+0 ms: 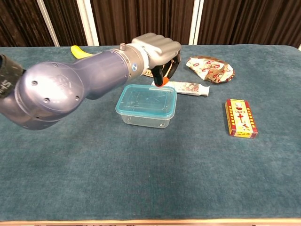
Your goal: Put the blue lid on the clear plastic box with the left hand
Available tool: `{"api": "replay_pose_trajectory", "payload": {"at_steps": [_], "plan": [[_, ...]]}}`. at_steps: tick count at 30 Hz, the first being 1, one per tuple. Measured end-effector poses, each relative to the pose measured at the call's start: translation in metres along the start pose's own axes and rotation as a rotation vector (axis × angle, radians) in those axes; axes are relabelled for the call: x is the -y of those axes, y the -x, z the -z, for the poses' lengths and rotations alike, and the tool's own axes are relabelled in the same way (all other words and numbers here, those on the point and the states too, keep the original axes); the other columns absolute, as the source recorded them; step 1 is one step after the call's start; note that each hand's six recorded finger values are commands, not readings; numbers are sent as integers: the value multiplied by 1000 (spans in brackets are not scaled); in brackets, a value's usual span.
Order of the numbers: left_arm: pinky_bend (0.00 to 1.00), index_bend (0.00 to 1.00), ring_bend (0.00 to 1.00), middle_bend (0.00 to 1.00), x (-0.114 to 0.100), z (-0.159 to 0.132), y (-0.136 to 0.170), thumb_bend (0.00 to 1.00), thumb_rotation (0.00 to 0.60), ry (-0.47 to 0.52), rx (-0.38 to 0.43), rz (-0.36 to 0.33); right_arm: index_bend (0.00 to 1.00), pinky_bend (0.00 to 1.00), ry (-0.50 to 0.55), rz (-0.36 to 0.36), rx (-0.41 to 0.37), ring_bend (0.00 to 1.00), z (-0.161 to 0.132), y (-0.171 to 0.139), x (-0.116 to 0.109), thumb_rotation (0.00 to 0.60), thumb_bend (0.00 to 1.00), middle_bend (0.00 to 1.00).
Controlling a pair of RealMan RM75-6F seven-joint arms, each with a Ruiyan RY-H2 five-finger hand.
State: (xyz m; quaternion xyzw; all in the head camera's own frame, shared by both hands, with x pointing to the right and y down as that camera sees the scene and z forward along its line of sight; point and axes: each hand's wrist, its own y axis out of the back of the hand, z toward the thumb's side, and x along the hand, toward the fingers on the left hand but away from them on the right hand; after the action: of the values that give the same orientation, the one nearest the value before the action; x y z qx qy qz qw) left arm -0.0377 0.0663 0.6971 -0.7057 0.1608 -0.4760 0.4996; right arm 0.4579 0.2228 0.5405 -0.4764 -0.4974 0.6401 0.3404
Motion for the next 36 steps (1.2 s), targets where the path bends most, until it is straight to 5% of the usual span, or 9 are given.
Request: {"api": "replay_pose_trajectory", "payload": {"at_steps": [36], "plan": [[30,678,135,532,37,-22,-13,490,600,-104,42,47,116,0,13,-14,2,9,1,1,1,600,297,29]]}}
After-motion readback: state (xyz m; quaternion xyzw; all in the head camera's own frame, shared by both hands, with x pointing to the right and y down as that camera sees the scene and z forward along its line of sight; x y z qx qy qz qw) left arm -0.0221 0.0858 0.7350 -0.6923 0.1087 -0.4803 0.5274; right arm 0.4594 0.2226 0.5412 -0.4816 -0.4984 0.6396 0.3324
